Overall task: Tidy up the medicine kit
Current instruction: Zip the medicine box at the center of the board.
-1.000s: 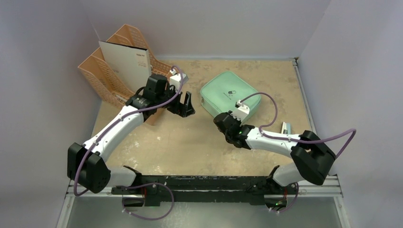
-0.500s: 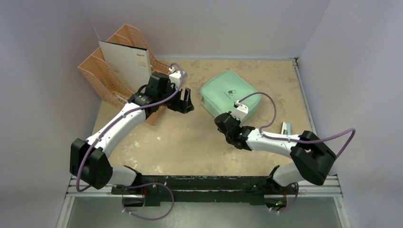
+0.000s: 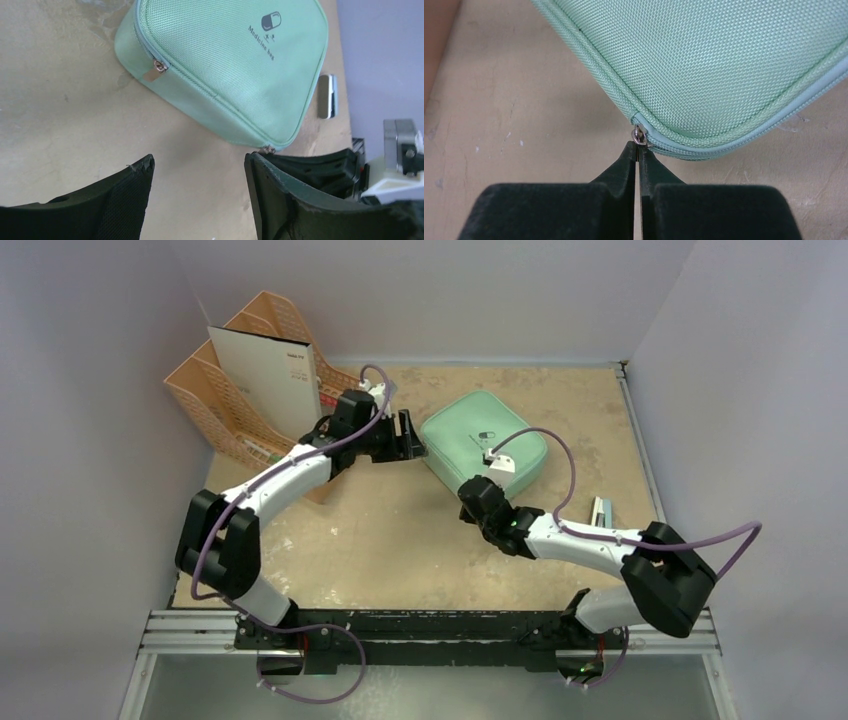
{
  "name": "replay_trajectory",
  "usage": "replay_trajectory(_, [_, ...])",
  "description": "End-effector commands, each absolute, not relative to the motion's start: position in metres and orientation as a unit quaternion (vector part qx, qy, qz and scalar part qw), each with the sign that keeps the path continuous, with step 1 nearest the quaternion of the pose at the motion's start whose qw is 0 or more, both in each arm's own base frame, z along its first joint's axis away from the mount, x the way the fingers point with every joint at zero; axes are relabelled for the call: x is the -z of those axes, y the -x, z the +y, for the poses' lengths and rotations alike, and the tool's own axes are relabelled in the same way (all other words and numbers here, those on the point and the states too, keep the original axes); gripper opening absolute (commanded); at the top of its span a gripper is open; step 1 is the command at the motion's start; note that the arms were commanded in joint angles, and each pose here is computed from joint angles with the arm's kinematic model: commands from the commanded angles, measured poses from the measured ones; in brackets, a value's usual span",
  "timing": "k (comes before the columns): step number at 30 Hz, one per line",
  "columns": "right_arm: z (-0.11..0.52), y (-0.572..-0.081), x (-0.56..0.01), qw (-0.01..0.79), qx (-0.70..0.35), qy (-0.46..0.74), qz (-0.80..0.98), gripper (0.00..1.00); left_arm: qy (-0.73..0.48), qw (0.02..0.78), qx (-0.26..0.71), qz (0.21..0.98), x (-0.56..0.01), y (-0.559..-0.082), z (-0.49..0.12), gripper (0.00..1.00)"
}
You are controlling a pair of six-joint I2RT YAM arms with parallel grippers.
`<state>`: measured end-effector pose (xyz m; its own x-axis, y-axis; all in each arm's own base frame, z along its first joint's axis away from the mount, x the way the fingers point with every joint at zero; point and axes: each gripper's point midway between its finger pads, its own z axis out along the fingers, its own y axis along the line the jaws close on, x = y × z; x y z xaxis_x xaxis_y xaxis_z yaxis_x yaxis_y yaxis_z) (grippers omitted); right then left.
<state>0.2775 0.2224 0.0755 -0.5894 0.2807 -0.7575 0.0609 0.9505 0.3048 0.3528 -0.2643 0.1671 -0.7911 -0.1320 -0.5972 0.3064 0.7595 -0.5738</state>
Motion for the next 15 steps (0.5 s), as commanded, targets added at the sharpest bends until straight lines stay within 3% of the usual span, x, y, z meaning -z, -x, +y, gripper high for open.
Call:
replay_trajectory(1, [0.238,-0.281,-0.093,0.459,-0.157,-0.058,0.873,0.00,0.015,0.335,0.391,0.857,-0.172,-0.366,-0.286,0.65])
replay_trajectory(9, [0.254,-0.278,-0.087,0.444,-0.179,-0.010,0.878,0.00,0.021,0.296,0.421,0.857,-0.143,-0.365,-0.318,0.64])
replay_trajectory(15, [0.254,-0.270,-0.076,0.420,-0.176,0.018,0.890,0.00,0.020,0.293,0.413,0.862,-0.124,-0.374,-0.322,0.54])
